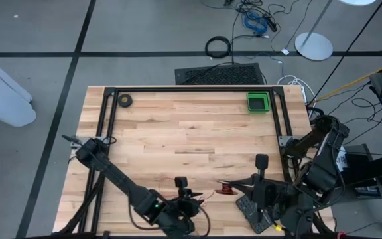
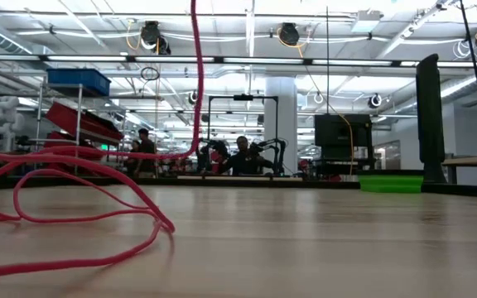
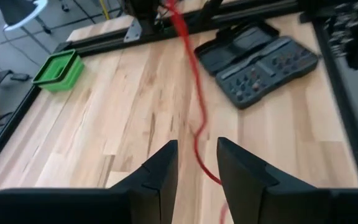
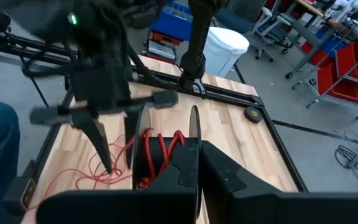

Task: Coil cords
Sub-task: Coil the red wire on the black spool

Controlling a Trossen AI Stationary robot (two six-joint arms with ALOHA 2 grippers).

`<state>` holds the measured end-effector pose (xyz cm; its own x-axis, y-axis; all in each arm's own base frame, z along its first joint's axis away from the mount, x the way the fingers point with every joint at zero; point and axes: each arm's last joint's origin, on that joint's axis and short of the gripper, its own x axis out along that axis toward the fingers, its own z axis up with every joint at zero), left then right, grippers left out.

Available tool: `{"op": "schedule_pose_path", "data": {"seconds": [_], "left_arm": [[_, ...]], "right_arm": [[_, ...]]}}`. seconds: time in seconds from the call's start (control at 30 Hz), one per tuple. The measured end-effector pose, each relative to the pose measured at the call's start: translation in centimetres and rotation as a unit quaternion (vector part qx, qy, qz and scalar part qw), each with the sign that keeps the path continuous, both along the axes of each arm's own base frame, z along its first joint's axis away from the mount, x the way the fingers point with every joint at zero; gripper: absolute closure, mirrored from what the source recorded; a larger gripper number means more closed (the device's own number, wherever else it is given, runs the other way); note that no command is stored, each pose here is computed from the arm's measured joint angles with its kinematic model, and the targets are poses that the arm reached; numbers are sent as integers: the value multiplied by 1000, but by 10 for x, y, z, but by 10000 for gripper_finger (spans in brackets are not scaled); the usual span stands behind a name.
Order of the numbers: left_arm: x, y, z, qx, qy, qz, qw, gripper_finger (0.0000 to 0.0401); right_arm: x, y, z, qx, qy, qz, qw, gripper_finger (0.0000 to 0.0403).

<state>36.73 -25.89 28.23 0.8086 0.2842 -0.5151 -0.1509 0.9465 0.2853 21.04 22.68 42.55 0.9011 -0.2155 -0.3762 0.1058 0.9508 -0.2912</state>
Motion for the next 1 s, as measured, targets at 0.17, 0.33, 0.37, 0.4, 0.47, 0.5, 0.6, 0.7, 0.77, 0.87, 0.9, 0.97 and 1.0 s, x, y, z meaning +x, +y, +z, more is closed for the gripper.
{"op": "schedule_pose_path", "data": {"seconds": [0.17,0.33,0.37,0.4,0.47,0.5,0.6,0.7,0.77,0.87,0.9,0.97,1.0], "left_arm": [[7,3,-3,-5,-7,7,1000,283],[9,3,-3,-10,-12,8,1000,283],[8,3,-3,-10,-13,8,1000,283],[8,3,-3,-9,-14,10,1000,283],[9,3,-3,-8,-15,11,1000,283],[9,3,-3,-8,-15,11,1000,283],[9,3,-3,-8,-15,11,1000,283],[9,3,-3,-7,-15,12,1000,283],[9,3,-3,-7,-16,12,1000,283],[9,4,-2,-6,-24,18,1000,283],[10,4,-1,-7,-30,22,999,283],[11,3,0,-9,-41,27,999,283],[11,3,1,-10,-44,28,999,283]], "right_arm": [[-1,1,0,-5,2,3,1000,403],[-1,0,-1,-9,5,3,1000,403],[-1,0,-1,-9,5,3,1000,403],[-1,0,-1,-9,5,3,1000,403],[-1,0,-1,-9,5,3,1000,403],[-1,0,-1,-9,5,2,1000,403],[-1,0,-1,-9,5,2,1000,403],[-1,0,-1,-9,5,2,1000,403],[-1,0,-1,-9,5,2,1000,403],[-1,0,-1,-9,5,2,1000,403],[-1,0,-1,-9,5,2,1000,403],[-1,0,-1,-9,5,2,1000,403],[-1,0,-1,-8,5,2,1000,403]]}}
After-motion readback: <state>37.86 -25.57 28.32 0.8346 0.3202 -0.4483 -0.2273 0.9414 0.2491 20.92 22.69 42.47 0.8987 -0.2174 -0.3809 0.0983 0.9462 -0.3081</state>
